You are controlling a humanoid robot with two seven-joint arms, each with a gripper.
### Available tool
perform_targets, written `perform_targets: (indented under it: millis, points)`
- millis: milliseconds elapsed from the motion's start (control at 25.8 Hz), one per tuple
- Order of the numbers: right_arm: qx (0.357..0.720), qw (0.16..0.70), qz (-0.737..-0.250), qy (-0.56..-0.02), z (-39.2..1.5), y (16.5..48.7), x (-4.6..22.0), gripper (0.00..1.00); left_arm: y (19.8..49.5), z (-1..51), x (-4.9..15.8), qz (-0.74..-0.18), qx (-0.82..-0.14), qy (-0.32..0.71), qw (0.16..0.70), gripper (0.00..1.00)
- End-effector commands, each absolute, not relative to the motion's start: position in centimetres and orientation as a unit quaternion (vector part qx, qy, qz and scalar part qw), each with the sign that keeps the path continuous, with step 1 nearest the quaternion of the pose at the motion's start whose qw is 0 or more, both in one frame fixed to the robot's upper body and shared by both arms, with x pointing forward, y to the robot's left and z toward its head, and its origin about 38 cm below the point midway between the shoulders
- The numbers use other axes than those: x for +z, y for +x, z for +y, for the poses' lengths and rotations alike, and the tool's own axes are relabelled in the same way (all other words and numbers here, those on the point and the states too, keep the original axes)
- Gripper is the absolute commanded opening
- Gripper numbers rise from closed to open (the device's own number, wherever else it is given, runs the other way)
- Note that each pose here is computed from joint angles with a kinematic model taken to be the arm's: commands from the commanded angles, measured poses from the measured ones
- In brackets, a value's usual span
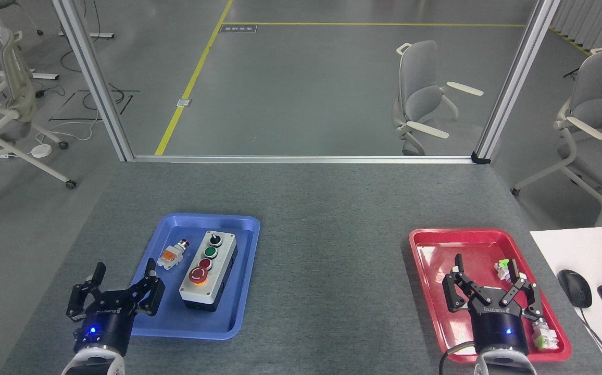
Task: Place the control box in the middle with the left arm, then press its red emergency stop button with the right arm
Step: 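Move the left gripper onto the grey control box and grasp it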
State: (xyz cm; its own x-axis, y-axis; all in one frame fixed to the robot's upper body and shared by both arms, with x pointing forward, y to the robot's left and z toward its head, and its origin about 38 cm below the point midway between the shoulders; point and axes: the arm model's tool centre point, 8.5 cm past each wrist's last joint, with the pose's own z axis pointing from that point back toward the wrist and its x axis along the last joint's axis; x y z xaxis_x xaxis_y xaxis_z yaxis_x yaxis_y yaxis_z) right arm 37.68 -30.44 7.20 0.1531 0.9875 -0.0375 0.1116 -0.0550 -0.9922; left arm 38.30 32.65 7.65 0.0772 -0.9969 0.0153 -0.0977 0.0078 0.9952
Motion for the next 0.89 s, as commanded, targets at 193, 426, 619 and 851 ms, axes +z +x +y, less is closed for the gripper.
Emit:
perform_targets:
  millis: [193,426,619,851]
  points:
    - [0.449,0.491,-0.477,-0.574,-30.3,37.6,7.1,0.99,38.3,32.4,8.0,-0.514,-0.448,0.539,0.494,0.99]
    - [0.449,0.494,-0.47,-0.578,-31.0,37.3,6.9,0.99,37.6,31.5,8.2,-0.525,-0.449,0.532,0.489,0.99]
    - [0.445,0.494,-0.475,-0.577,-30.6,37.5,7.1,0.99,36.7,27.2,6.4,-0.528,-0.474,0.516,0.48,0.99]
    - [0.446,0.495,-0.474,-0.576,-30.6,37.5,7.0,0.99,36.3,23.8,1.7,-0.452,-0.555,0.53,0.455,0.99]
